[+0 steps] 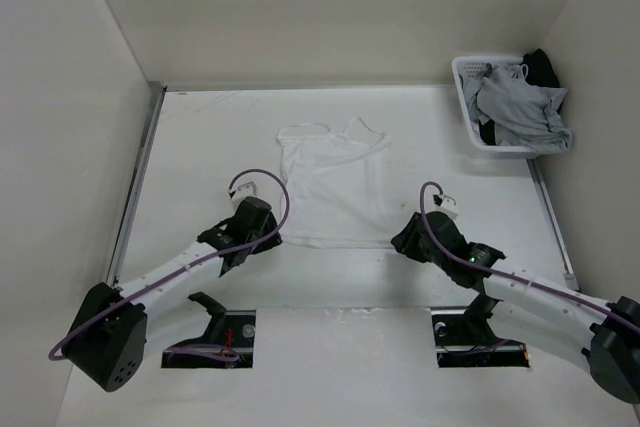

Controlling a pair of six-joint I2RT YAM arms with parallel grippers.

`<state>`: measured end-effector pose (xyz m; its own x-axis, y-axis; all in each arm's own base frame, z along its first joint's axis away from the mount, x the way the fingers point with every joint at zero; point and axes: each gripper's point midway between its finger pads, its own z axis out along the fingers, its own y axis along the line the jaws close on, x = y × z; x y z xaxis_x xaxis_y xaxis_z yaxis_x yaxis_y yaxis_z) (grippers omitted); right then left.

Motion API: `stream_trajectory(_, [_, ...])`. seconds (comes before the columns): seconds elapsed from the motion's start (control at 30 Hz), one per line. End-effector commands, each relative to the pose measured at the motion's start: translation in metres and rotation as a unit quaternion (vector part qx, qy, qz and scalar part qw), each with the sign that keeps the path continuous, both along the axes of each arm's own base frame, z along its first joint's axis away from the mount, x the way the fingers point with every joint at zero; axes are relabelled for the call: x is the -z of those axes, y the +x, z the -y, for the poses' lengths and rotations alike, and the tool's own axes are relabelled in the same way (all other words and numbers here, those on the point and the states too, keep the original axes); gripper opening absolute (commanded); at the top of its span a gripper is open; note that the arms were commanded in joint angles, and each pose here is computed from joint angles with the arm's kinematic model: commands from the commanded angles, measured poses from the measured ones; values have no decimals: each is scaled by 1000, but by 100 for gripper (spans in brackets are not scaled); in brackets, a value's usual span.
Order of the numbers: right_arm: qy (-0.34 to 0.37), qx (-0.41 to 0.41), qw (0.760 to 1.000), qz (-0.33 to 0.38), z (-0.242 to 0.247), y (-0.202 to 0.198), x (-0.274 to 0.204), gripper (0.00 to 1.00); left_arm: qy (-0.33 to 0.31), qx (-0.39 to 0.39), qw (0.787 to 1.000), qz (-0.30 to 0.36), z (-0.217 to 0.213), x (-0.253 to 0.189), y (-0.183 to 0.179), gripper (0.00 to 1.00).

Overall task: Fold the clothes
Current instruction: Flatten the tank top out

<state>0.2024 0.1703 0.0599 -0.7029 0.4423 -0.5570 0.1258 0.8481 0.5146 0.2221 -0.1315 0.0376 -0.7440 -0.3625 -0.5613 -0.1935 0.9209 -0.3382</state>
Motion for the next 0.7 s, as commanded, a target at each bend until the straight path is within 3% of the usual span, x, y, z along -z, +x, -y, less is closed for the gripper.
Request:
stream_trajectory(0.0, [6, -8, 1000, 15, -2, 6, -11, 41, -13, 1, 1000, 24, 12, -9, 15, 39])
stream_trajectory(0.43, [21, -12, 999, 20, -9, 7, -6, 41, -41, 7, 998, 44, 25, -3, 31, 43])
stream_trajectory(0.67, [26, -13, 999, 25, -10, 8, -6, 41, -34, 5, 999, 35, 22, 4, 34, 35])
